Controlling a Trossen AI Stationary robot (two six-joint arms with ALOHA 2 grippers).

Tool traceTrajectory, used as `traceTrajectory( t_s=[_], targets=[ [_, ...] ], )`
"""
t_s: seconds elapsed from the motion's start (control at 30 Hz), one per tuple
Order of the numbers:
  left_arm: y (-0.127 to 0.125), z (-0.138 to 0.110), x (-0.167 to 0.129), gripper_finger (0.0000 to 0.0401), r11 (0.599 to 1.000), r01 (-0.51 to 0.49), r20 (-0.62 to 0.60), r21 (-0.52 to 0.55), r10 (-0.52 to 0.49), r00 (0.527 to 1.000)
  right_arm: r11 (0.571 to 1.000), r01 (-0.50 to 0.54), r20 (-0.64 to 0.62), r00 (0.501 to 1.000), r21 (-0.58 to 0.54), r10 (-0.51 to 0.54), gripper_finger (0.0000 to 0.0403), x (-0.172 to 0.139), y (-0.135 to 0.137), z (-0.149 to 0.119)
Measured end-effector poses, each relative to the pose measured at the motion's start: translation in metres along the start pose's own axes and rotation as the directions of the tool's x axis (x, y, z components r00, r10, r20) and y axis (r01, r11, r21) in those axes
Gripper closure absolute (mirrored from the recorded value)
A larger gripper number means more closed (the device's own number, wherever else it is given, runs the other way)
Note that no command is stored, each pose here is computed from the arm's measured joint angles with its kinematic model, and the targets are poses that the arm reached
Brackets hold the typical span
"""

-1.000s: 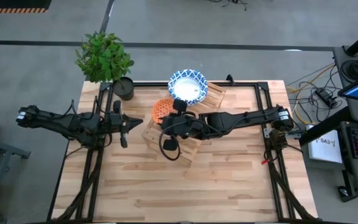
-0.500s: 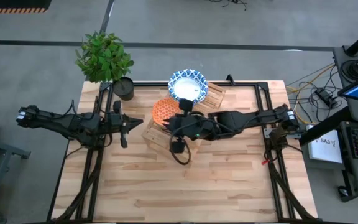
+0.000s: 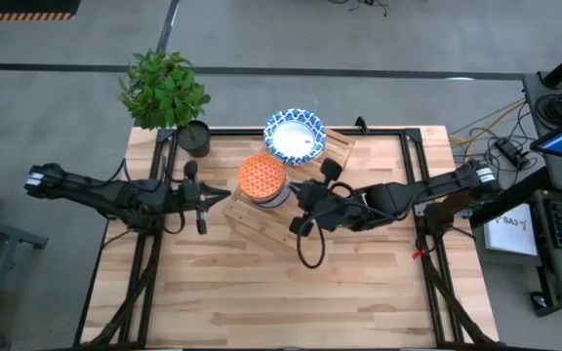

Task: Place and stack bowls onto a shelf
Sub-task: Adjust the stacked patterned bowls on the shelf

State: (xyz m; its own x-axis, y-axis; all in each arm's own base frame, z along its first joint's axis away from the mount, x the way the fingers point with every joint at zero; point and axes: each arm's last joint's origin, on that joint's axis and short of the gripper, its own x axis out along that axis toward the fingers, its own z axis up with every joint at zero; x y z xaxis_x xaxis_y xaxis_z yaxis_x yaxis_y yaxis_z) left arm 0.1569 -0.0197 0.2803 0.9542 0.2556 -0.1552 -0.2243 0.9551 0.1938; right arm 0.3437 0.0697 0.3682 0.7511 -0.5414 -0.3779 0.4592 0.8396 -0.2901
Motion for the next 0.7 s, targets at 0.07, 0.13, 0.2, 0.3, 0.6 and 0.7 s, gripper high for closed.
traceTrajectory(
  t_s=[0.07,0.13,0.2,0.3,0.6,0.7],
  targets=[
    [-0.001,-0.001,0.003,0.0401,1.0,0.0,-0.008,0.012,0.0,1.0,1.0,0.019,0.0,1.0,0.014,-0.019,0.0392,0.002,0.0,-0.011],
    [-0.002,-0.001,0.006,0.0401,0.999,-0.02,-0.008,0.025,0.02,1.0,0.999,0.034,0.017,0.999,0.042,-0.034,0.0392,0.001,-0.002,-0.019],
    [-0.002,0.0,0.009,0.0401,0.998,-0.06,-0.001,0.026,0.06,0.998,0.997,0.039,0.042,0.998,0.071,-0.042,0.0392,0.0,-0.005,-0.023],
    [-0.003,0.0,0.013,0.0401,0.992,-0.123,-0.003,0.032,0.123,0.992,0.994,0.044,0.082,0.995,0.095,-0.052,0.0392,0.007,-0.004,-0.032],
    [-0.007,0.0,0.023,0.0401,0.987,-0.145,0.005,0.067,0.145,0.989,0.993,0.059,0.092,0.993,0.105,-0.069,0.0392,0.022,-0.003,-0.051],
    [-0.008,0.001,0.025,0.0401,0.986,-0.147,0.014,0.072,0.146,0.989,0.991,0.058,0.093,0.993,0.117,-0.069,0.0392,0.022,-0.003,-0.05]
  ],
)
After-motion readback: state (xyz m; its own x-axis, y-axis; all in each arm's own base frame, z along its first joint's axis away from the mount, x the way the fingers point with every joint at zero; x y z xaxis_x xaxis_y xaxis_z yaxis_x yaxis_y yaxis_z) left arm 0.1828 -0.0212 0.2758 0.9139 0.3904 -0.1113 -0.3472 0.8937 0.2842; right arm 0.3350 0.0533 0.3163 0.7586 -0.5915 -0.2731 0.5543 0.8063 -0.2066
